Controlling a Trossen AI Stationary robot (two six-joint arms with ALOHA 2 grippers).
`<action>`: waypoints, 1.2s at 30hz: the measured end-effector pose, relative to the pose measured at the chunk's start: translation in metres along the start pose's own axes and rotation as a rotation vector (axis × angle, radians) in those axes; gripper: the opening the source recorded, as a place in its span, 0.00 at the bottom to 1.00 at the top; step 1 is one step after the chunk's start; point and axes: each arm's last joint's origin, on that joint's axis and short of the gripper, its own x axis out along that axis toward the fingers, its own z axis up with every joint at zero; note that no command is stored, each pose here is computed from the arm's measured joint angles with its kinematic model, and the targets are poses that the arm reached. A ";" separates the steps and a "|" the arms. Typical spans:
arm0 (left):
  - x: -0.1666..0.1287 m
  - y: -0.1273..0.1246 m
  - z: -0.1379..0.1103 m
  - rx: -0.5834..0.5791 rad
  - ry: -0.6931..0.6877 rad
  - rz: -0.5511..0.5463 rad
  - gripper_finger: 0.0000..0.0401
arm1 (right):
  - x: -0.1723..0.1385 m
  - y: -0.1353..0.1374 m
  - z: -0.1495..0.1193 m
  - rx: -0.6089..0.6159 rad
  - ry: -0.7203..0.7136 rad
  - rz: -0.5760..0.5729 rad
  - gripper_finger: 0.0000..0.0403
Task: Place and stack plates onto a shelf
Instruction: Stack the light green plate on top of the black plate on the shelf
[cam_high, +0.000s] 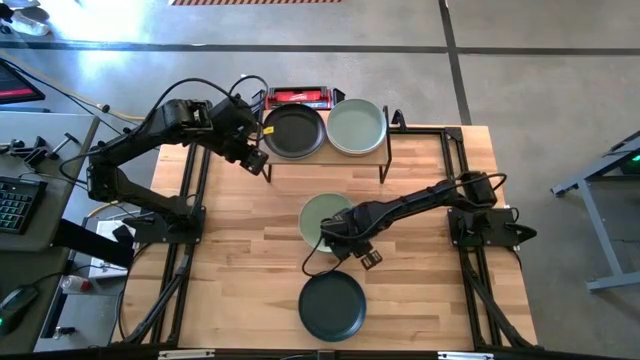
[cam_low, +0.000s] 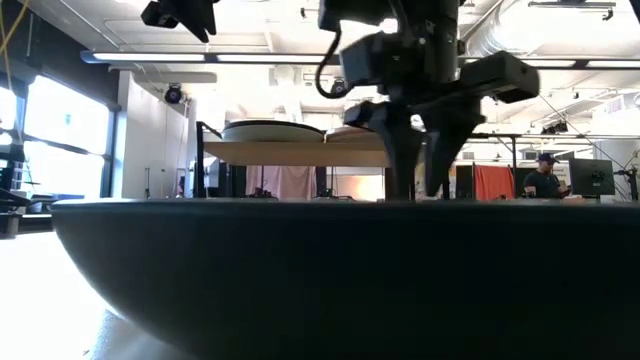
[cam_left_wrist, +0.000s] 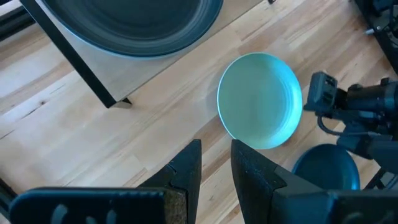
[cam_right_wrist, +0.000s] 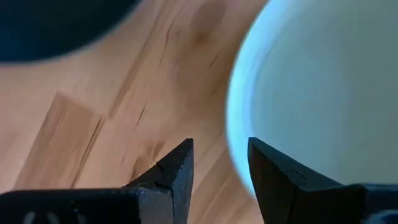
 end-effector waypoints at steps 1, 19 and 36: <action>0.000 0.000 0.000 0.000 0.000 0.000 0.18 | 0.001 -0.001 0.002 -0.006 -0.015 -0.006 0.32; 0.000 0.000 0.000 0.001 -0.008 0.013 0.18 | 0.033 0.000 -0.010 0.035 -0.016 -0.052 0.31; 0.000 0.001 0.000 0.088 -0.021 0.044 0.18 | 0.024 -0.001 -0.010 0.069 -0.002 -0.067 0.01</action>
